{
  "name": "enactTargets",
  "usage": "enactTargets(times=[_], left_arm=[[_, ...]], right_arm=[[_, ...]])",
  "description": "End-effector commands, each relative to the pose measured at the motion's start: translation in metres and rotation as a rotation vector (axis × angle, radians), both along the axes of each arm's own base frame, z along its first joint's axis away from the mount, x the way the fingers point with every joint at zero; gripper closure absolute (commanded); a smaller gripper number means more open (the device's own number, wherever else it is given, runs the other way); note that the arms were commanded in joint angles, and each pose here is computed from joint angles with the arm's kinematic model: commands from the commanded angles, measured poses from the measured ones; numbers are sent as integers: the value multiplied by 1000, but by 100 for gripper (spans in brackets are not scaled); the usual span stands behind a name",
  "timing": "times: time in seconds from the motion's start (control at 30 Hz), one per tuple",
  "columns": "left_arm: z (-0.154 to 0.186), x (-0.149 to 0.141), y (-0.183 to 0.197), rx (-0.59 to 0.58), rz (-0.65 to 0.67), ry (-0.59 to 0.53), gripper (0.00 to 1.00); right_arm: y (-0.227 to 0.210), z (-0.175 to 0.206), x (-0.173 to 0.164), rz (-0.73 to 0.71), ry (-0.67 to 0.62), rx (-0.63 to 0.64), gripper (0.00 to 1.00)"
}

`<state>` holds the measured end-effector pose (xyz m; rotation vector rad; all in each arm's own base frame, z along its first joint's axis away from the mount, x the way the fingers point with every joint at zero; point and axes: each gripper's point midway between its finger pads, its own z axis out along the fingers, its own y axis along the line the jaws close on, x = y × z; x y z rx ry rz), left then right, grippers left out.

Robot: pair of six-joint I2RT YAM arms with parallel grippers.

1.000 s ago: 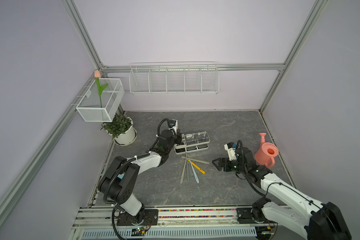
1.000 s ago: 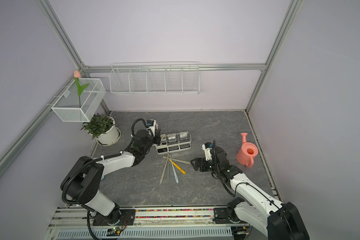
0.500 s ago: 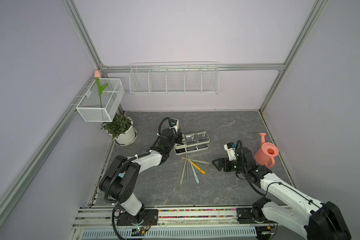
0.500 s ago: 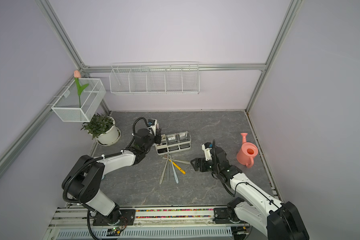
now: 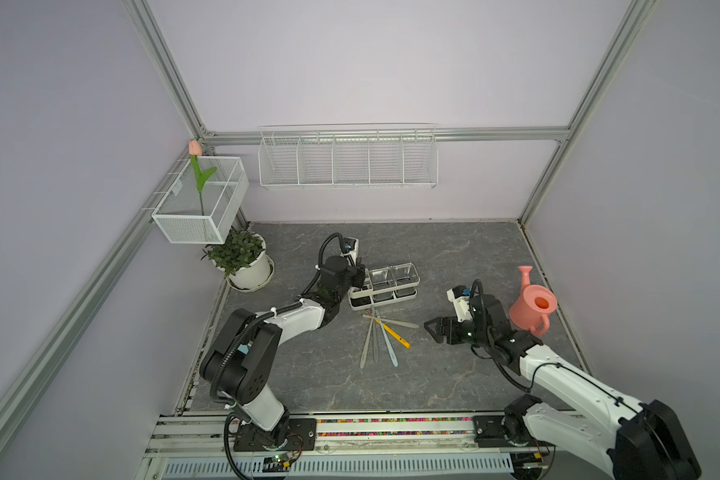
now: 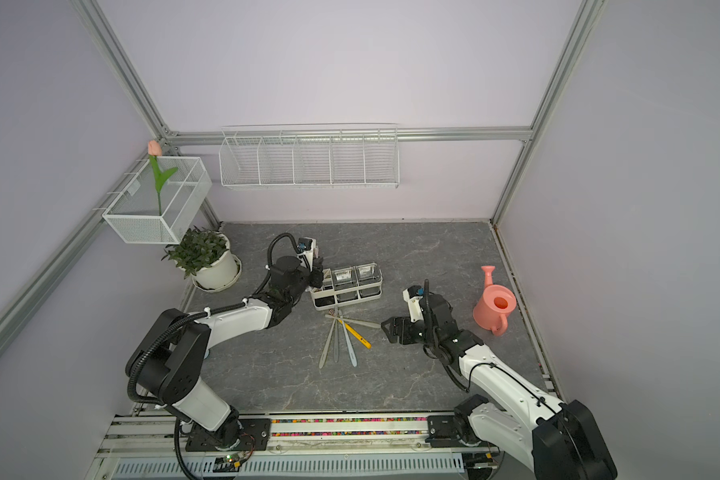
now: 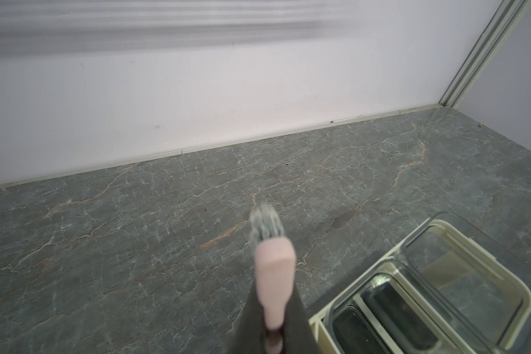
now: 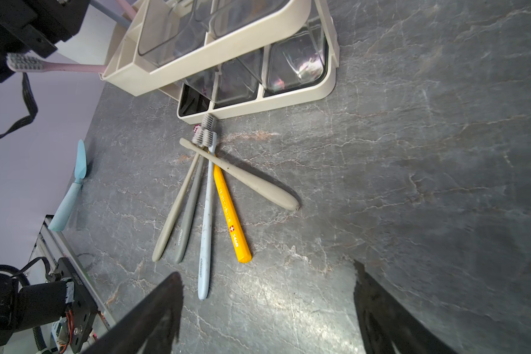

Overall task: Place the toothbrush into the toothbrush holder
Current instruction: Place the toothbrush in the toothbrush holder.

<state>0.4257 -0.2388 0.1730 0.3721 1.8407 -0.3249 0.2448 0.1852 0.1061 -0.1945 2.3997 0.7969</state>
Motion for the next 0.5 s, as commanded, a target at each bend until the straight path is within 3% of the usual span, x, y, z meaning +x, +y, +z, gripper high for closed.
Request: enactTargets(times=[0.0,0.3,0.47], left_arm=[[4,6,-1,10,-4,-22,89],[4,6,0,10,1,-31,71],[5,7,0,10,1,-34,69]], right_arm=[[-1,4,5,1,-11,-15,11],[-1,1,9,7,-2,-37,11],[1,0,10,11,3,-37,11]])
